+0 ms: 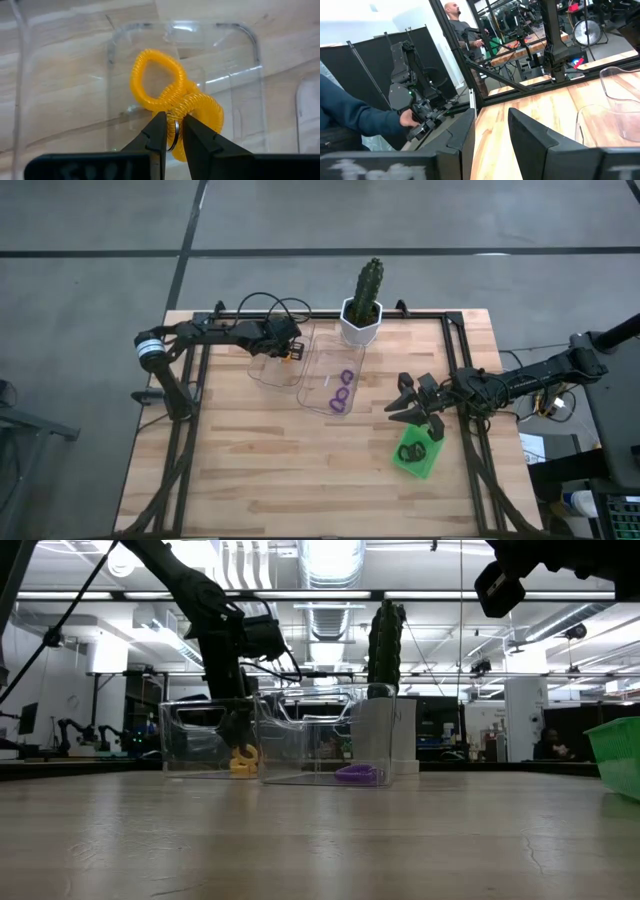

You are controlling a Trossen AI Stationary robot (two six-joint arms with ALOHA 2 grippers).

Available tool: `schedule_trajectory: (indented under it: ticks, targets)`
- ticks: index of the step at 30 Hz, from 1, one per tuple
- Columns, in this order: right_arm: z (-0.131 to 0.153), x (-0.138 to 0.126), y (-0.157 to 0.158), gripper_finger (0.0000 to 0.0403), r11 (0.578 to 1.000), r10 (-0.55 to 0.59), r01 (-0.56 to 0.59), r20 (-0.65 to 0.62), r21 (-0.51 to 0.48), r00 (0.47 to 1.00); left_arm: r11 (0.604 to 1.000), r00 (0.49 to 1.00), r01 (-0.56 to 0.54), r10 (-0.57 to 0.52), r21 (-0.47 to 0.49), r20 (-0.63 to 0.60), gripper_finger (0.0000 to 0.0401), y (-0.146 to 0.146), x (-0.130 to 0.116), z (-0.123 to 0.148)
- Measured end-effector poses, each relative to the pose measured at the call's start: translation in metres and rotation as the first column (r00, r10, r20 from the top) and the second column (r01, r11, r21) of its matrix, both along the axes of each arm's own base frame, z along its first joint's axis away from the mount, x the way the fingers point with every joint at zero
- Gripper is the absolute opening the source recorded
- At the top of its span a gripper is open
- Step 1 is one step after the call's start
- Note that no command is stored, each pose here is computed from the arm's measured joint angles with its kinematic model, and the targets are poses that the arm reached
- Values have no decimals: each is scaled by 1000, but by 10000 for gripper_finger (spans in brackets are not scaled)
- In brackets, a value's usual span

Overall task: Sort spring keychains
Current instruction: Put the yellow spring keychain into the left transparent bin

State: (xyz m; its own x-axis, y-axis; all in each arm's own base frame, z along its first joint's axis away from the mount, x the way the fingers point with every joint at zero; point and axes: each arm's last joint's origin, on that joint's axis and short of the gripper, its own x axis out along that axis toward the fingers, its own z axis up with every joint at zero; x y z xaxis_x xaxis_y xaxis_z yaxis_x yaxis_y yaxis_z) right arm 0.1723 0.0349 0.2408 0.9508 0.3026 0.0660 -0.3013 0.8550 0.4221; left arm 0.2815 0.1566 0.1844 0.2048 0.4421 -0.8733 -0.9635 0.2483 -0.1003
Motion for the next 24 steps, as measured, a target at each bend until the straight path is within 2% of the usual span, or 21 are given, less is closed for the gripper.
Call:
schedule_trajectory:
  ticks: [24]
  targets:
    - [0,0,0,112,1000,0,0,0,0,1000,1000,1000,20,-19,15,-18,51,0,0,0]
